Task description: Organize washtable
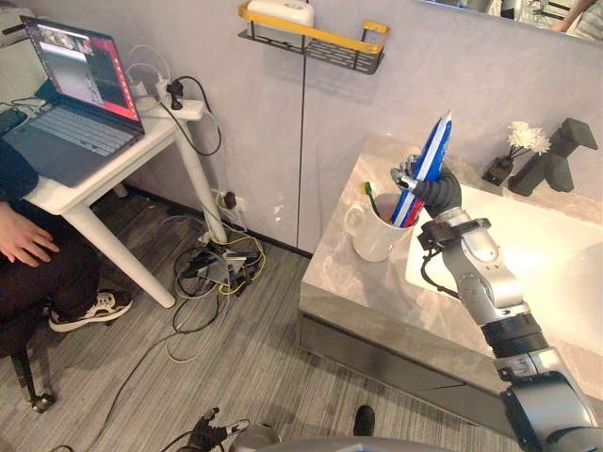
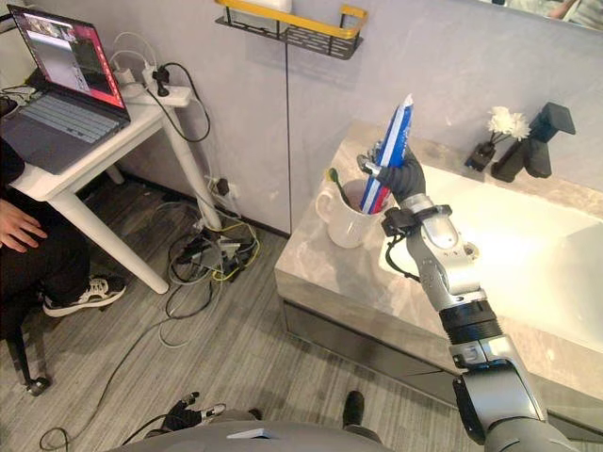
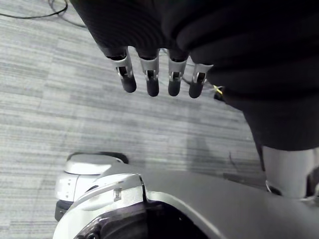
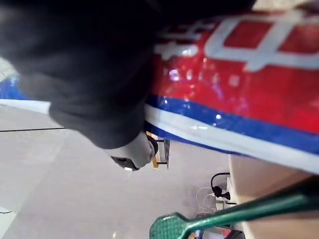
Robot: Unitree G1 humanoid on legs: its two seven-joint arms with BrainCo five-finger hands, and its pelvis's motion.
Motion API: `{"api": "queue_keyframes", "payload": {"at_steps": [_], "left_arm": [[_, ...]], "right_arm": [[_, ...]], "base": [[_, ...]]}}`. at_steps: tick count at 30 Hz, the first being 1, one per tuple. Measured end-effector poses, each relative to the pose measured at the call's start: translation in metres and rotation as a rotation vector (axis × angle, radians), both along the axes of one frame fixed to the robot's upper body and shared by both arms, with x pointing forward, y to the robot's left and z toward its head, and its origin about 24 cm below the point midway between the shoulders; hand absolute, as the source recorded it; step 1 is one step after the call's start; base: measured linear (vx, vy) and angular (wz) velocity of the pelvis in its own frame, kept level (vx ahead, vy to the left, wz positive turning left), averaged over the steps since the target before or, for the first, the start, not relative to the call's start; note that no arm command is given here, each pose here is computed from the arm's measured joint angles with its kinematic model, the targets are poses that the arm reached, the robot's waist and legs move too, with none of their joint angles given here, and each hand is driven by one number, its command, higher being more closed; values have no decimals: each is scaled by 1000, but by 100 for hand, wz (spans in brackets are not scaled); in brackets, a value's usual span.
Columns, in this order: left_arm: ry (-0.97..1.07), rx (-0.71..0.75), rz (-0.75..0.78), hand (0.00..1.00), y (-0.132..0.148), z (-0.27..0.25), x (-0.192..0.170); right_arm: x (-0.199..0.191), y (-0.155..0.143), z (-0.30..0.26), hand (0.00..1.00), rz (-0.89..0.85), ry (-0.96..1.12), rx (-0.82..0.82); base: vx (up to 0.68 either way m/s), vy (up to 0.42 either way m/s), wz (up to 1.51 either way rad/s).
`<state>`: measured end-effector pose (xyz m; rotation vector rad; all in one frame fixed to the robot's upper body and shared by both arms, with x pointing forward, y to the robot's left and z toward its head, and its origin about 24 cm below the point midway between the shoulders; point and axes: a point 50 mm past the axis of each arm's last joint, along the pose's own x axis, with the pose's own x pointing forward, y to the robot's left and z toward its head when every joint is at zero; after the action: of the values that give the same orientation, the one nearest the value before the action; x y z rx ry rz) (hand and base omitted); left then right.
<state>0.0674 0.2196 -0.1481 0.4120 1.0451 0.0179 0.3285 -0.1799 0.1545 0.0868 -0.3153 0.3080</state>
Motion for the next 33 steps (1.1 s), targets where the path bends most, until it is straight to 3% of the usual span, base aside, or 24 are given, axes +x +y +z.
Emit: {"api": "queue_keyframes", "payload": {"at_steps": [33], "left_arm": [[-4,8,9,0,4,1,0]], "right_arm": [[-1,6,-4,100,14,4,2]], "base": [[0,0,0]]}}
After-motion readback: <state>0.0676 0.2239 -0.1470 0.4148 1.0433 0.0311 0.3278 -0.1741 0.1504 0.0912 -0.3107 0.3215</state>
